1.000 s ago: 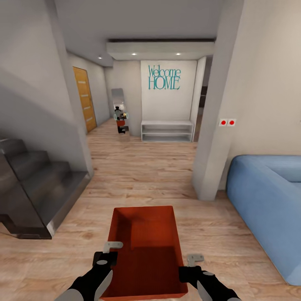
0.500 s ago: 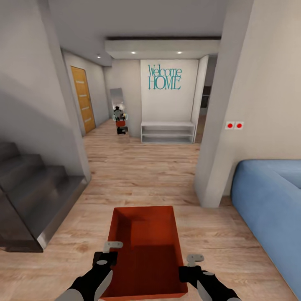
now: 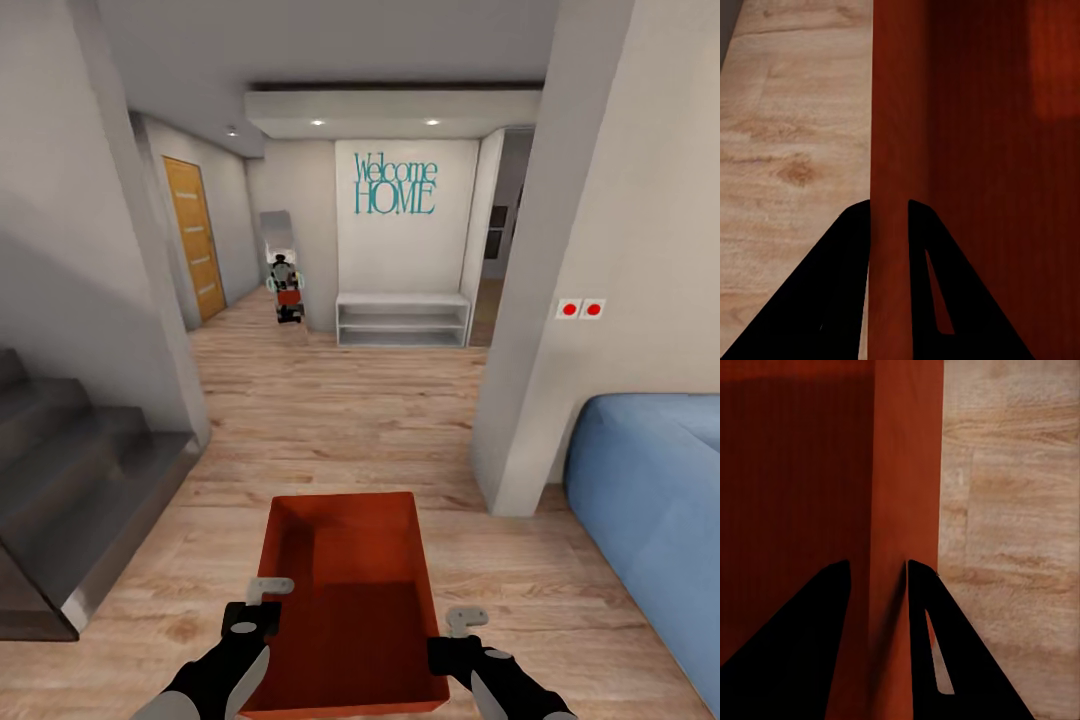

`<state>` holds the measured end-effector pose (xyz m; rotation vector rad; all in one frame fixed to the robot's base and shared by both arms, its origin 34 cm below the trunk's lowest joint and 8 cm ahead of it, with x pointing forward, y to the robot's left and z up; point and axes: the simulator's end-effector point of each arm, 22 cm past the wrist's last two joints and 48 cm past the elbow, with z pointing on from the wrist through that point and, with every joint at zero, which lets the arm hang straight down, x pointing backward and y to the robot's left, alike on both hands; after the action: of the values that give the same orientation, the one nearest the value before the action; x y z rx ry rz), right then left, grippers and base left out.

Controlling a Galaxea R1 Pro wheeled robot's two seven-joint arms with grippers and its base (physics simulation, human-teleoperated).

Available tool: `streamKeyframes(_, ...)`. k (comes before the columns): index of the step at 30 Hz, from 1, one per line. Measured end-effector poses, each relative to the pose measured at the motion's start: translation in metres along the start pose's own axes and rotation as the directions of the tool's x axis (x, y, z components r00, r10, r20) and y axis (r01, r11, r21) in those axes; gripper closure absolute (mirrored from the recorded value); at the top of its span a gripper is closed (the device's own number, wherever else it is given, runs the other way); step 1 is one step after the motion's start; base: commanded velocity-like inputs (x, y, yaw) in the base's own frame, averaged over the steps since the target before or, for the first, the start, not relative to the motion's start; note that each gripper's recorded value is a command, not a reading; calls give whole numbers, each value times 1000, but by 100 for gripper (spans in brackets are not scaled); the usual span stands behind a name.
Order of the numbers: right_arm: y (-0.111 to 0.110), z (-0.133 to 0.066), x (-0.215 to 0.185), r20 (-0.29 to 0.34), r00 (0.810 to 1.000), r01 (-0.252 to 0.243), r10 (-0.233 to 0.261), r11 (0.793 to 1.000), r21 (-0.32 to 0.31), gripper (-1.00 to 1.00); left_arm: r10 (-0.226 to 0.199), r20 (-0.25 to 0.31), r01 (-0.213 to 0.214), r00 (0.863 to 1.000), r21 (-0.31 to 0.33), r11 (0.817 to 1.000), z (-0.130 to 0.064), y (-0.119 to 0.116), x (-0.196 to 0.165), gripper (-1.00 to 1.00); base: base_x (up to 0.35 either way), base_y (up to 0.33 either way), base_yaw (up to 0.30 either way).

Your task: Move the two storage containers from the living room to the garage. In the garage, place one container on the floor and stack the other container on top of it (either order is fine).

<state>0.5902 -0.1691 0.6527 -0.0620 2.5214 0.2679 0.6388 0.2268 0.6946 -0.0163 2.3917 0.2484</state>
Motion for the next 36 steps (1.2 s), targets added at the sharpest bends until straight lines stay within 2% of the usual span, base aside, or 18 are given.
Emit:
streamKeyframes(32, 0, 0, -1, 3, 1000, 2, -1, 1000, 0, 100, -4, 3, 4, 1000, 0, 1000, 0, 0, 0, 100, 341, 0, 0)
streamKeyframes(36, 0, 0, 0, 1, 1000, 1, -1, 1000, 0, 100, -3, 1, 3, 1000, -1, 1000, 0, 0, 0, 100, 341, 0, 186)
